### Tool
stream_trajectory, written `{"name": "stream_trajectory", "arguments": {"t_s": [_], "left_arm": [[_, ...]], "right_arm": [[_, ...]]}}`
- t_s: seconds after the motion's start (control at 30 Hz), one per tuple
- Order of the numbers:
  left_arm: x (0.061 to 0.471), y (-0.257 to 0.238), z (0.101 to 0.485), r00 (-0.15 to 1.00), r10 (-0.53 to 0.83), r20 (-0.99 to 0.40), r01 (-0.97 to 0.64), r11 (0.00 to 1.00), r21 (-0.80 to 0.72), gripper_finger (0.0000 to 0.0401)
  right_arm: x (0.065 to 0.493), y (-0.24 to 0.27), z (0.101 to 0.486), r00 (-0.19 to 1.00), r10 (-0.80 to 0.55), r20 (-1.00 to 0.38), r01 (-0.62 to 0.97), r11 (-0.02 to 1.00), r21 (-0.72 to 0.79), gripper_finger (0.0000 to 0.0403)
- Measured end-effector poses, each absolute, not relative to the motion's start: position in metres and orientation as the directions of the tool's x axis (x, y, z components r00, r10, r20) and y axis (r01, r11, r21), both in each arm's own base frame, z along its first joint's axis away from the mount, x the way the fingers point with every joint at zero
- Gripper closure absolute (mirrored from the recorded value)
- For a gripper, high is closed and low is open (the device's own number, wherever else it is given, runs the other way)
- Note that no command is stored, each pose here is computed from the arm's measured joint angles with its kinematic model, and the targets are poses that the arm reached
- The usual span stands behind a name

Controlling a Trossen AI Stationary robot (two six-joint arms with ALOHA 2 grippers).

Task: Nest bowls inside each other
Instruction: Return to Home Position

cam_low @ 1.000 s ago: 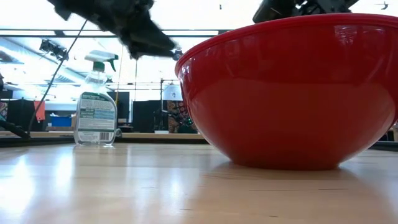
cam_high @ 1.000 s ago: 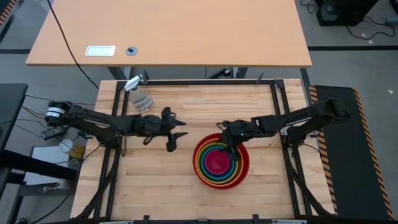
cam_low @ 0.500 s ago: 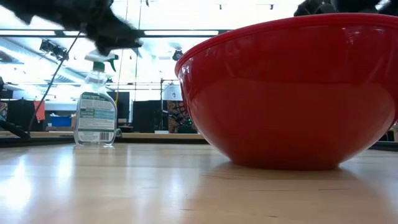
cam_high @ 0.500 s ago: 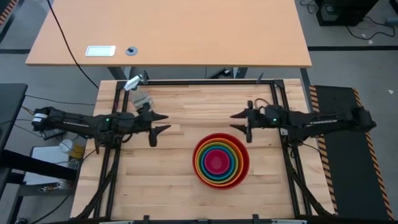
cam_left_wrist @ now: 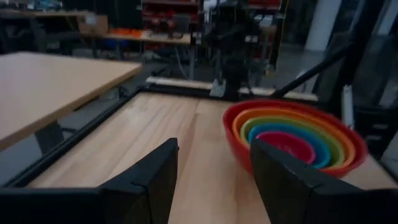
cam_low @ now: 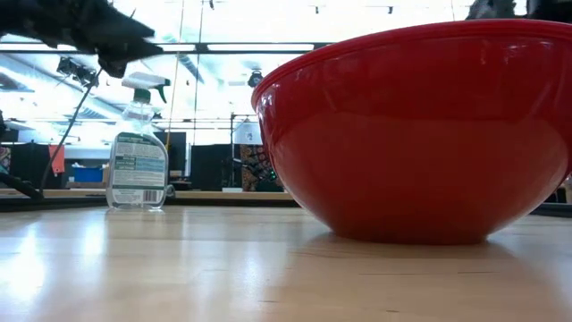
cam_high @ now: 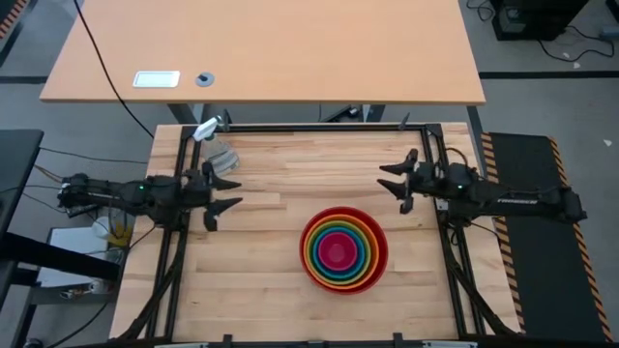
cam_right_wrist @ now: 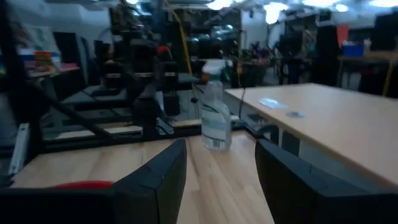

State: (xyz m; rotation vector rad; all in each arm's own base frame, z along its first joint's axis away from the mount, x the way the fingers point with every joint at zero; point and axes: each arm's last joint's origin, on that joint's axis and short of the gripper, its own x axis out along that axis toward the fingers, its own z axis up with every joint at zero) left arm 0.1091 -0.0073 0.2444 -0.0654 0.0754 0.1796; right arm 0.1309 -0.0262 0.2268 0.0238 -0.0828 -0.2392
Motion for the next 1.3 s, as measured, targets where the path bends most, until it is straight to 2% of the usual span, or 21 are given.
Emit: {"name": "stream_trajectory", "arguments": {"t_s": [0.17,0.43,0.6,0.73,0.87,1.0,1.13,1.3], "left_arm": [[0.092,-0.009,0.242,0.990,0.140,-0.022,-0.142,0.984,-0.105,0.0197],[0.092,-0.013,0.204,0.994,0.097,-0.059,-0.107,0.975,-0.196,0.0197],[0.091,-0.016,0.202,0.996,0.065,-0.063,-0.076,0.978,-0.196,0.0197],[0.085,-0.018,0.207,0.996,0.025,-0.081,-0.039,0.983,-0.180,0.0197],[0.077,-0.017,0.202,0.991,0.003,-0.133,-0.026,0.985,-0.169,0.0197],[0.075,-0.018,0.200,0.989,-0.003,-0.151,-0.021,0.987,-0.158,0.0197],[0.076,-0.018,0.206,0.996,-0.013,-0.083,0.002,0.991,-0.136,0.0197],[0.076,-0.021,0.213,0.995,-0.104,-0.011,0.102,0.986,-0.134,0.0197]], "right_arm": [[0.114,-0.025,0.229,0.953,-0.291,0.089,0.292,0.956,-0.003,0.0207],[0.104,-0.023,0.213,0.935,-0.288,0.208,0.293,0.956,0.006,0.0221],[0.102,-0.022,0.195,0.916,-0.285,0.281,0.286,0.957,0.039,0.0230],[0.100,-0.023,0.196,0.910,-0.304,0.283,0.298,0.952,0.065,0.0233],[0.094,-0.022,0.201,0.886,-0.312,0.343,0.306,0.949,0.073,0.0234],[0.090,-0.024,0.204,0.841,-0.395,0.369,0.378,0.918,0.120,0.0234],[0.089,-0.025,0.203,0.827,-0.426,0.366,0.401,0.904,0.146,0.0233],[0.089,-0.025,0.203,0.828,-0.426,0.365,0.401,0.905,0.146,0.0233]]}}
